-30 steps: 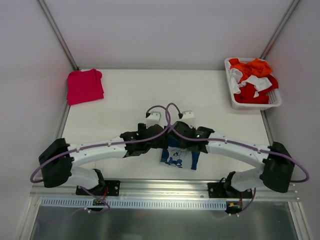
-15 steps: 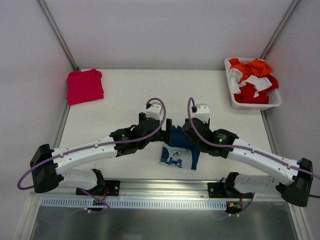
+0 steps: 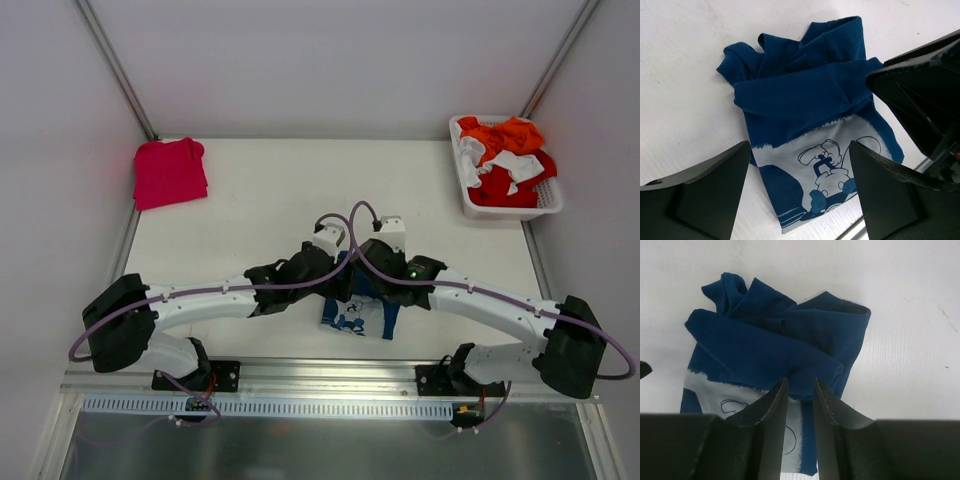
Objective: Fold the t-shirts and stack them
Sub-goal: Smooth out wrinkles on the folded tshirt
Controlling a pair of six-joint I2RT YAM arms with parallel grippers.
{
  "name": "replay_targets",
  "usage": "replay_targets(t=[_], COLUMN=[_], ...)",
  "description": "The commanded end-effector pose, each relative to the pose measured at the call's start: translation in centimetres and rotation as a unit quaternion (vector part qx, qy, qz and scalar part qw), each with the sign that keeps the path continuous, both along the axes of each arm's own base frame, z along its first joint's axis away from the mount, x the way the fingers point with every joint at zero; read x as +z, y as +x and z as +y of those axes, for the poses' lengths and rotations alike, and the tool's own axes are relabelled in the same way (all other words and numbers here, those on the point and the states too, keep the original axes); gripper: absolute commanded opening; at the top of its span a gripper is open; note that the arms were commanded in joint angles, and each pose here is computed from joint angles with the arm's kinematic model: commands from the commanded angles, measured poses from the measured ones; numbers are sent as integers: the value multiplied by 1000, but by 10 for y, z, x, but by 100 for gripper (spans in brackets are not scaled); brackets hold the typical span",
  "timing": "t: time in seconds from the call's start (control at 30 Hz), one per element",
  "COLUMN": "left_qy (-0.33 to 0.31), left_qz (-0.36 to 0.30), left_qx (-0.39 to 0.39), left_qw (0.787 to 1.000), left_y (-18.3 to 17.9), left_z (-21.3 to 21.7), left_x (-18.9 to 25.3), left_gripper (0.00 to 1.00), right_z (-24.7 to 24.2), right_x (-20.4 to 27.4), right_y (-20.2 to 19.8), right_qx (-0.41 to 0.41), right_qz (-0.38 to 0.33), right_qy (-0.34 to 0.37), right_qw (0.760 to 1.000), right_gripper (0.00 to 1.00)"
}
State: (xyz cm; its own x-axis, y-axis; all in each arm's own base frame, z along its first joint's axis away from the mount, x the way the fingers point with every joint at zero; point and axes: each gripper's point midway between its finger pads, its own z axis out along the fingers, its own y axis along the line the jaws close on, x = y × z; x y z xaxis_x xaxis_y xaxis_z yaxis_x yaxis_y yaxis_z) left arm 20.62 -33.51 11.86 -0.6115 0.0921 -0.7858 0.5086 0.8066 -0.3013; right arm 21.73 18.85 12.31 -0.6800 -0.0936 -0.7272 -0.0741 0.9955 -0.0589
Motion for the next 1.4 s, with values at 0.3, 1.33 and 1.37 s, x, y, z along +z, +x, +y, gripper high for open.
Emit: replay_targets(t=[0.3, 1.33, 1.37], left_qy=[-44, -100, -100], left_qz=[12, 20, 21], left_qx=[5, 1, -2], left_qw=[999, 995, 995], left_y=[19, 7, 4], left_z=[-6, 13, 14], left_x=[-12, 14, 16], left_gripper=[81, 80, 80], right_z=[8, 7, 8], right_x=[-36, -60, -58], right_y=[1, 22, 24], right_qx=[-12, -35, -35], right_qz=[43, 68, 67], right_qy=[17, -33, -34], right_qw=[999, 997, 997], right_gripper=[31, 0, 0])
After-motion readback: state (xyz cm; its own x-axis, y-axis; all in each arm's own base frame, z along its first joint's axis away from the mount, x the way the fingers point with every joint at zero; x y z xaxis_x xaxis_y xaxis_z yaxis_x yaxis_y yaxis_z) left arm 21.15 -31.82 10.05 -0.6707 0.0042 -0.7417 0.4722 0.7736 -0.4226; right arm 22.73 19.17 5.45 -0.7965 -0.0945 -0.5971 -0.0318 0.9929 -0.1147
